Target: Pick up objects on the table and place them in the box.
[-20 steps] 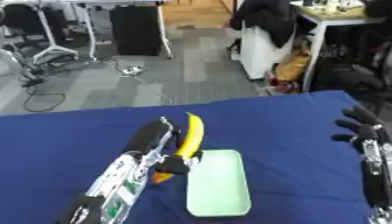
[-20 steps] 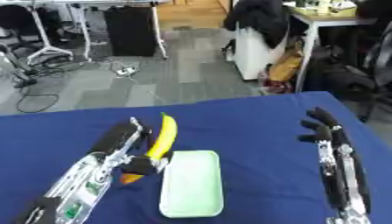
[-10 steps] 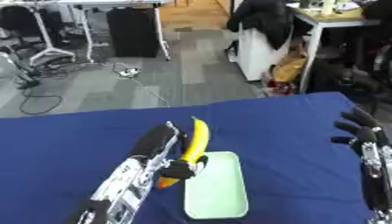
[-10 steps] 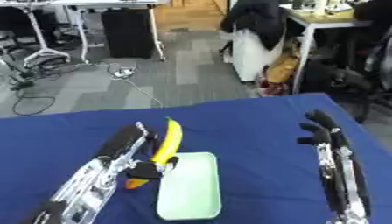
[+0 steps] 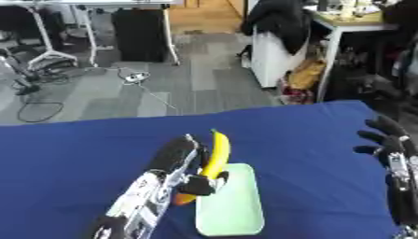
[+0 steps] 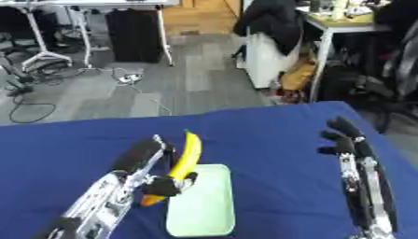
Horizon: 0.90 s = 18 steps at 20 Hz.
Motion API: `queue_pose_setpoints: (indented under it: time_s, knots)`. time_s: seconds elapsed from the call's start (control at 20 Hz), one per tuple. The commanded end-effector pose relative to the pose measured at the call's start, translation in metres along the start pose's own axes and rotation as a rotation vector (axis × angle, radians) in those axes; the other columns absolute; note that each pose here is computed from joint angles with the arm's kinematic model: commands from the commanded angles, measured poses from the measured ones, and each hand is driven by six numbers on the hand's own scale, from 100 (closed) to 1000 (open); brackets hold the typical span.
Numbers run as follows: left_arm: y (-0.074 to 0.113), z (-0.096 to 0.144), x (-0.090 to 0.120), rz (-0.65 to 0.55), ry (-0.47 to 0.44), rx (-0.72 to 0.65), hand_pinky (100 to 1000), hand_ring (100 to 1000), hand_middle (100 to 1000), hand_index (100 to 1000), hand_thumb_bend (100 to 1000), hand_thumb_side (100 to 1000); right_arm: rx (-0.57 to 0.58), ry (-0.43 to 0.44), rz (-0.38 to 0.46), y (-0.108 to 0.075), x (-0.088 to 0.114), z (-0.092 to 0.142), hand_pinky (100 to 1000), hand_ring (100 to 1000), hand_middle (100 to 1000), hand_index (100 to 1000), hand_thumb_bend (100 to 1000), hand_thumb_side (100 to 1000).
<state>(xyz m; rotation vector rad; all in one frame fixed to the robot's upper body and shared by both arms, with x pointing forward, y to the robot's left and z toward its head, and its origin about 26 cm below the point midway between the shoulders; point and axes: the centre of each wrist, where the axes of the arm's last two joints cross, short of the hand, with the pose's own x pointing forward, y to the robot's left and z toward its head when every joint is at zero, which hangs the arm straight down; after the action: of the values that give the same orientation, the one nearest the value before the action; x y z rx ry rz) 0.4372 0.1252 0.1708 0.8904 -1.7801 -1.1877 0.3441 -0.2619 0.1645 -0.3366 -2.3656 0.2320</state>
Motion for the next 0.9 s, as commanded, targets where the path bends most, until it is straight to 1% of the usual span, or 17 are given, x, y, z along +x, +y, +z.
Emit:
queue_pose_setpoints:
  time_s: [0.05, 0.3, 0.35, 0.4, 0.6, 0.9]
  knots:
    - [0.009, -0.006, 0.008, -0.016, -0.029, 0.026, 364, 132, 209, 371, 156, 424, 0.0, -0.041, -0.005, 0.0, 0.009, -0.007, 651, 783, 818, 924, 100, 877]
    - [0.003, -0.007, 0.01, -0.024, -0.034, 0.011, 365, 133, 210, 372, 160, 425, 0.003, -0.047, -0.01, 0.001, 0.01, -0.009, 651, 783, 818, 924, 100, 877]
    - [0.001, -0.008, 0.011, -0.028, -0.035, 0.007, 365, 133, 210, 372, 229, 397, 0.004, -0.048, -0.011, 0.001, 0.01, -0.009, 651, 783, 818, 924, 100, 869]
    - [-0.001, -0.008, 0.011, -0.031, -0.035, 0.003, 365, 133, 210, 372, 163, 426, 0.004, -0.048, -0.012, 0.001, 0.01, -0.009, 651, 783, 818, 924, 100, 877]
    - [-0.008, -0.01, 0.014, -0.038, -0.038, -0.009, 365, 158, 210, 372, 169, 426, 0.006, -0.051, -0.013, 0.002, 0.01, -0.009, 651, 783, 818, 925, 100, 877]
    - [-0.017, -0.011, 0.015, -0.053, -0.037, -0.021, 366, 172, 213, 374, 177, 426, 0.008, -0.056, -0.017, 0.003, 0.011, -0.01, 652, 783, 818, 925, 100, 877]
